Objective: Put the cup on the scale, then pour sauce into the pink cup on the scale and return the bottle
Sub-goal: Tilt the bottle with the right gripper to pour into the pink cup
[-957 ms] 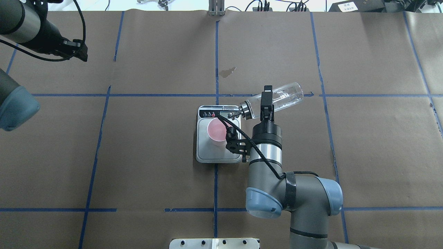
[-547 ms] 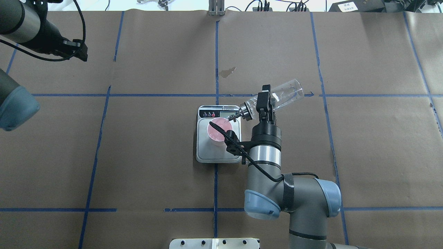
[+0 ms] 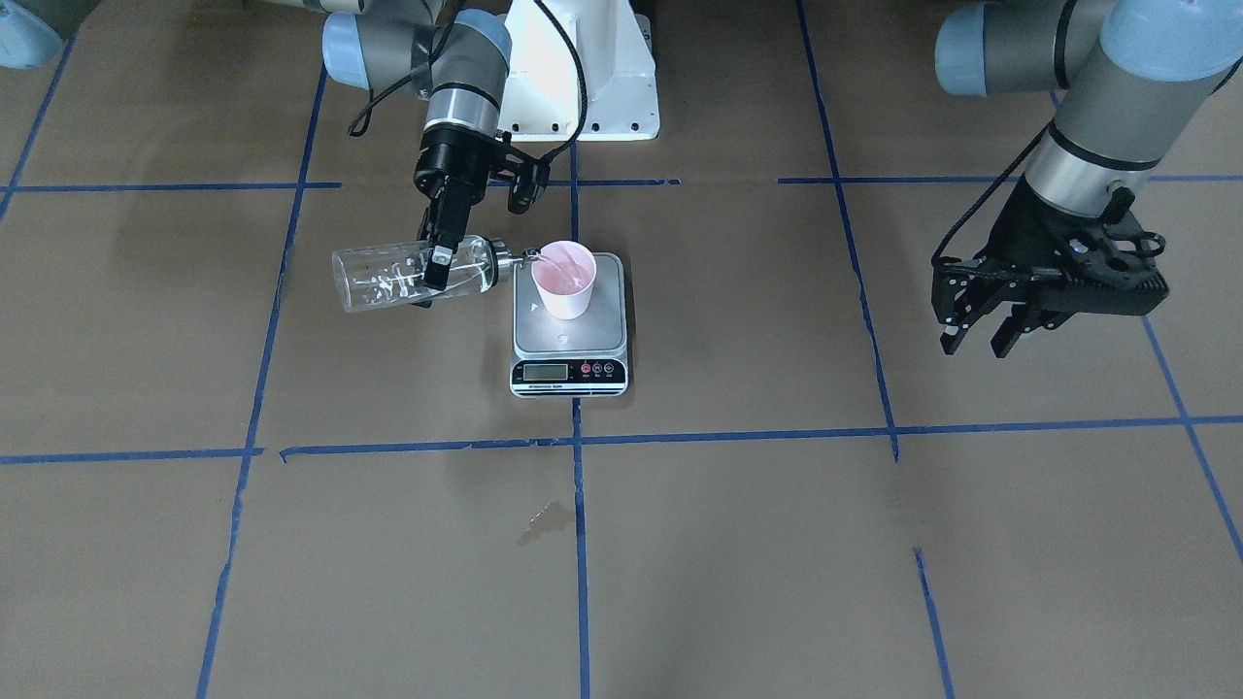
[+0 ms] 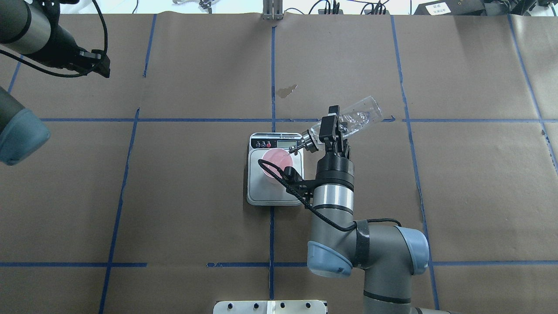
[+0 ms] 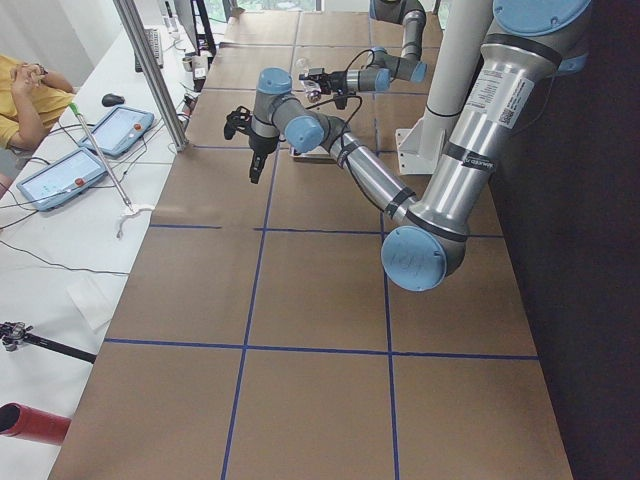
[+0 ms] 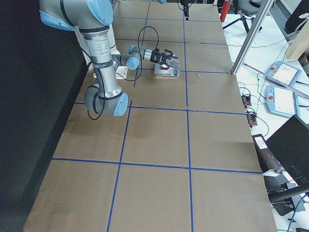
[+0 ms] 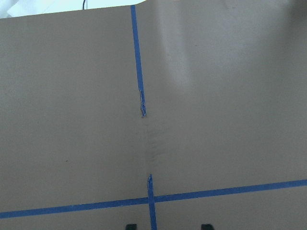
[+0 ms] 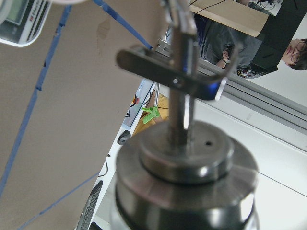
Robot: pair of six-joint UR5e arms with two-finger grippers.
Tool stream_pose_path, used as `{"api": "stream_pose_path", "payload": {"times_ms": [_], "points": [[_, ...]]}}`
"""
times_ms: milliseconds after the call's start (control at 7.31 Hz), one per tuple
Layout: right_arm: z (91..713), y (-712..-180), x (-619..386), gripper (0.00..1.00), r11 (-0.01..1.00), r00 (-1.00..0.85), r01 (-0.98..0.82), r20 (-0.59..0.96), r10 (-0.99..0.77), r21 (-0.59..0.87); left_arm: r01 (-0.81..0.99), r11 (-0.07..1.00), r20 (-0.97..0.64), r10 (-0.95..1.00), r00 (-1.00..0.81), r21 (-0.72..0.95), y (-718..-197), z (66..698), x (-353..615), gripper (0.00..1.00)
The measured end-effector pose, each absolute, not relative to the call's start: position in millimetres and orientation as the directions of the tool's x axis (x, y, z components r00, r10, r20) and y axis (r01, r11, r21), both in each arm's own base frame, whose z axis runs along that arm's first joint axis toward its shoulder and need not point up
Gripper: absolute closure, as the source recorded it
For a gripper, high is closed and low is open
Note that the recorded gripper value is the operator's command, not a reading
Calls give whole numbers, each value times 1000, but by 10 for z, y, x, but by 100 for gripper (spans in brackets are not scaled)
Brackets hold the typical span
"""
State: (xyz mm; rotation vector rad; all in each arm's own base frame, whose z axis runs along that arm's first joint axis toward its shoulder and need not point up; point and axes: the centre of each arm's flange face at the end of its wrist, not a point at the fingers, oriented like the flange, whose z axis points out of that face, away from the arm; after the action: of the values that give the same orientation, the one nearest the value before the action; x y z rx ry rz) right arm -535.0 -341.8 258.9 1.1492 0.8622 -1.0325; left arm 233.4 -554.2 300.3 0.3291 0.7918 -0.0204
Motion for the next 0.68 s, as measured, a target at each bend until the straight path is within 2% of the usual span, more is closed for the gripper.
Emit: {"api": "stream_pose_path", "payload": {"times_ms": [274,684], "points": [[2573,-3424,-5331,100,93,340,940,-921,-188,328,141,949,-702,105,705,283,-5542,2996,2334,45],[2689,-3398,-5326,100,133,558,830,-811,-175,542,141,948,-702,106,704,285,-5542,2981,2331,45]]}}
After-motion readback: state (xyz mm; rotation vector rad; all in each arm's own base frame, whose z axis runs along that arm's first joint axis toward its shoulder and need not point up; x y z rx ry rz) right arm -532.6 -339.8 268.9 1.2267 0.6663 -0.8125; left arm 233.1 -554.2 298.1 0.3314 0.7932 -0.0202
